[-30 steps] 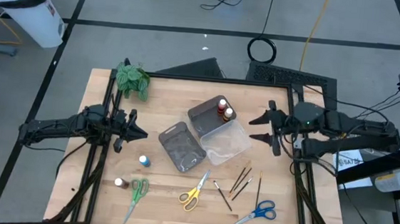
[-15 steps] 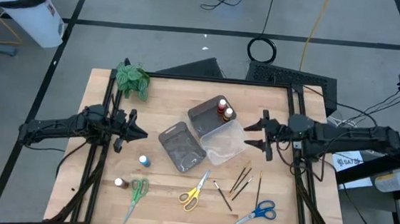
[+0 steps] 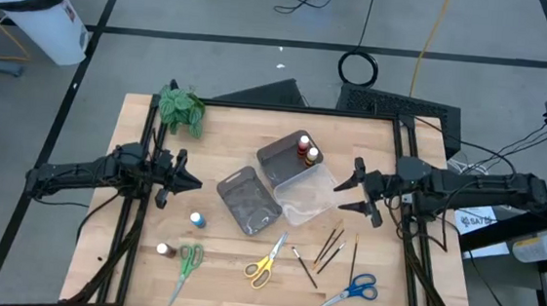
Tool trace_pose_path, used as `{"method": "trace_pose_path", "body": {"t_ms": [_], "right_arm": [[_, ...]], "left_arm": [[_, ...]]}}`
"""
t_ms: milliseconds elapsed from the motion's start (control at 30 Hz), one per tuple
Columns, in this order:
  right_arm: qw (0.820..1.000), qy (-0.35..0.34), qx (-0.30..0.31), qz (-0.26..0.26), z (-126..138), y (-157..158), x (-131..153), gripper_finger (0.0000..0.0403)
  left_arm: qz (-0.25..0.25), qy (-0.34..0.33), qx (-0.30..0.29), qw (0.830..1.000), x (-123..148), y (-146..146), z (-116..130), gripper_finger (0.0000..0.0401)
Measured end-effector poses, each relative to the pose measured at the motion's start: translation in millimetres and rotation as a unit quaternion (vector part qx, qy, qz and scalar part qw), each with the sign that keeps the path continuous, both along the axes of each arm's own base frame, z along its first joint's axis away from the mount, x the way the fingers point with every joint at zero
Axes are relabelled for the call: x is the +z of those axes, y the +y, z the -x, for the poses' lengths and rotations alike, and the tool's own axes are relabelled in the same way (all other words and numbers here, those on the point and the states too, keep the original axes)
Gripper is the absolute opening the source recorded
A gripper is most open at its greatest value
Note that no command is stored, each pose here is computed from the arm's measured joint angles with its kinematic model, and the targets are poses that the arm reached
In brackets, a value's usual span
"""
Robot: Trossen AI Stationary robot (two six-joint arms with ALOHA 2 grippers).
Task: Pick & Place Paint Supplies
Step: Put the brown paint bottle into the top black bin
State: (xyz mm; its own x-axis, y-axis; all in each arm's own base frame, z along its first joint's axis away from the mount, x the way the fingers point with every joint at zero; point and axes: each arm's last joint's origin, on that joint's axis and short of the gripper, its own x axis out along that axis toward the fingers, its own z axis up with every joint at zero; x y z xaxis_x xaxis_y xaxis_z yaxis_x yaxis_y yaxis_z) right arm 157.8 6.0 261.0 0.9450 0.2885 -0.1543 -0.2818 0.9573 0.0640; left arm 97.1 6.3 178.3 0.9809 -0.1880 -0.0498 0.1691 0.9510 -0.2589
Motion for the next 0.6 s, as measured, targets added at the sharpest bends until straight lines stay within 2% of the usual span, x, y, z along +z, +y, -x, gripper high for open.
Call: {"method": "trace_pose_path", "body": {"t_ms": [200,600], "right_arm": [[0.999,-0.010,0.032,0.009,1.6,1.6,1.4,0.0212],[0.998,-0.032,0.034,0.030,1.1,1.6,4.2,0.0212]], "left_arm": [[0.000,0.000,0.000,1.000,0.0,0.0,0.0,0.0047],[0.000,0.000,0.000,1.000,-0.1,0.0,0.0,0.0047]]}}
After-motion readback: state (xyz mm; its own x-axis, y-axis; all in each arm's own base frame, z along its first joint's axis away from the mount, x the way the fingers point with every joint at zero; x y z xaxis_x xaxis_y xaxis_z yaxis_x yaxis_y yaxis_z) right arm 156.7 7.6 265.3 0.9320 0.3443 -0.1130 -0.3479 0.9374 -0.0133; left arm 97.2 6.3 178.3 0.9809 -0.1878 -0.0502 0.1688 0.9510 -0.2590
